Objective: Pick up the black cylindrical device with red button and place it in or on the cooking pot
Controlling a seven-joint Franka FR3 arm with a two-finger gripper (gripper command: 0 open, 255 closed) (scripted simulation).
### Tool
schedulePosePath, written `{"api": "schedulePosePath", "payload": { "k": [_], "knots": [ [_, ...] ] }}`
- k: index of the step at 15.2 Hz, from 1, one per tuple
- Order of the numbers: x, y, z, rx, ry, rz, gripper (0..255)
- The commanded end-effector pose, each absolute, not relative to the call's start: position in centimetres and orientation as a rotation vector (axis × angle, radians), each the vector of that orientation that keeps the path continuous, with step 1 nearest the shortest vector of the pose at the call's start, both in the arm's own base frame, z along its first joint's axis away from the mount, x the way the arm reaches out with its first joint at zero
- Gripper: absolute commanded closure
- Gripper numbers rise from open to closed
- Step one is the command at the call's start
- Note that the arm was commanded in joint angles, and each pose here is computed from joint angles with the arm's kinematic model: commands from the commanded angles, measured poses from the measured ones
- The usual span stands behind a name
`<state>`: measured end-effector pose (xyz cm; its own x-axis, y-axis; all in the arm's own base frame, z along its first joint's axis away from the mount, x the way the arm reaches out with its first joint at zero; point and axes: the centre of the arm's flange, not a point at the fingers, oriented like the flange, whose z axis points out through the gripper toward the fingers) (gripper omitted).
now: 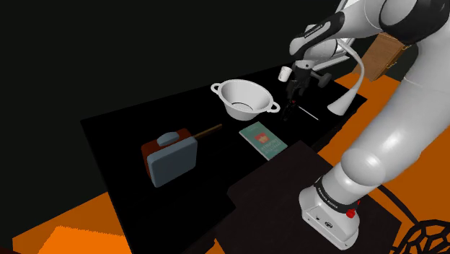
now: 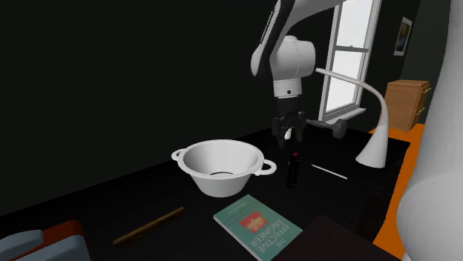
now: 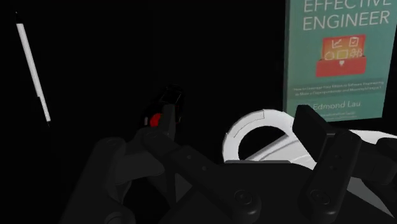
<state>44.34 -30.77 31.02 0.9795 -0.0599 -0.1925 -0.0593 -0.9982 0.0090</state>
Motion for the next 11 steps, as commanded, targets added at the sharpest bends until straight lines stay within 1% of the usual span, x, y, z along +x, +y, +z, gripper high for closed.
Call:
{"api": "schedulePosePath", "payload": {
  "k": [1,6,11],
  "knots": [
    [45.6,-33.4,29.3,3.126,-0.096,-0.303,0],
    [47.7,-38.2,25.6,3.136,-0.104,-0.303,0],
    [47.2,-38.1,23.0,3.136,-0.104,-0.303,0]
  ]
}}
